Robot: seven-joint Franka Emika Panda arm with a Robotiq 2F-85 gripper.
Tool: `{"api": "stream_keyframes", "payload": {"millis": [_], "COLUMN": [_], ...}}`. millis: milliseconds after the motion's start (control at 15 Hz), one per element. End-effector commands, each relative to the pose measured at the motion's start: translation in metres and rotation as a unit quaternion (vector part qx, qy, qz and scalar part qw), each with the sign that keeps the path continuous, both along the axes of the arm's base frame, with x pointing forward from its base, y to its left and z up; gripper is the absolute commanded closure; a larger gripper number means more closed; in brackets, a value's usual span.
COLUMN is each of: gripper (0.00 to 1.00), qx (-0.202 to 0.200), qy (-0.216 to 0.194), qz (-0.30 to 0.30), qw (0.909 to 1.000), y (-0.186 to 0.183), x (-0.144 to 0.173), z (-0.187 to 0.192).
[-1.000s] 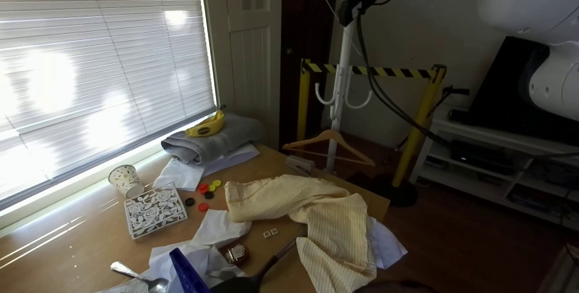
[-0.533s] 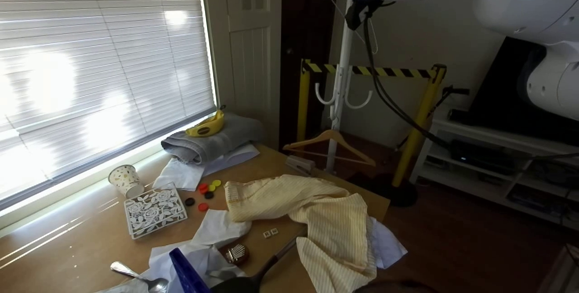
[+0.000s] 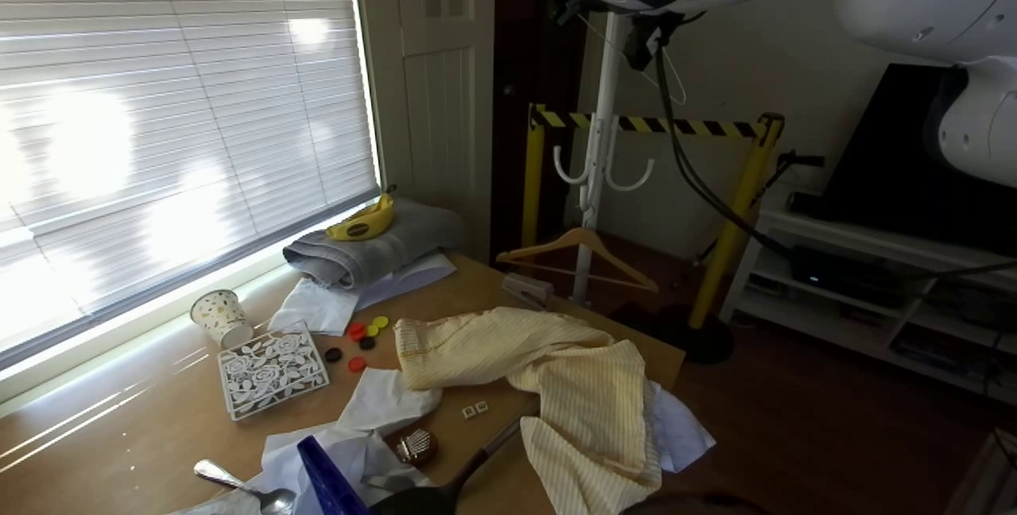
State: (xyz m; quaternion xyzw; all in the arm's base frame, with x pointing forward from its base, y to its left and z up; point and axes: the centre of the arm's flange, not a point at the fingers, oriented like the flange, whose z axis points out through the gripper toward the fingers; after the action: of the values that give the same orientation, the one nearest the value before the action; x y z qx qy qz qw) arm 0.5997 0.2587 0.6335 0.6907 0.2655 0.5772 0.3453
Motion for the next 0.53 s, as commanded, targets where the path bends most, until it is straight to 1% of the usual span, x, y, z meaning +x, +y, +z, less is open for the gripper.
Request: {"api": "stream_keyframes", "payload": {"millis": [0, 133, 267, 333, 467], "gripper": [0.98, 0.98, 0.98, 0.98, 0.98], "qx": [-0.039, -0.053, -0.065, -0.067, -0.081], "qy": [0.033, 0.041, 0.027, 0.02, 0.012], "qz": [0.017, 0.022, 0.006, 0.009, 0.009], "qw": [0.9986, 0.9975, 0.9975, 0.9975, 0.9966], "y": [0.013, 0.019, 0.024, 0.026, 0.032], "x": [0.013, 0.01, 0.006, -0.001, -0.004], "z": [0.023, 0.019, 0.017, 0.016, 0.018]}}
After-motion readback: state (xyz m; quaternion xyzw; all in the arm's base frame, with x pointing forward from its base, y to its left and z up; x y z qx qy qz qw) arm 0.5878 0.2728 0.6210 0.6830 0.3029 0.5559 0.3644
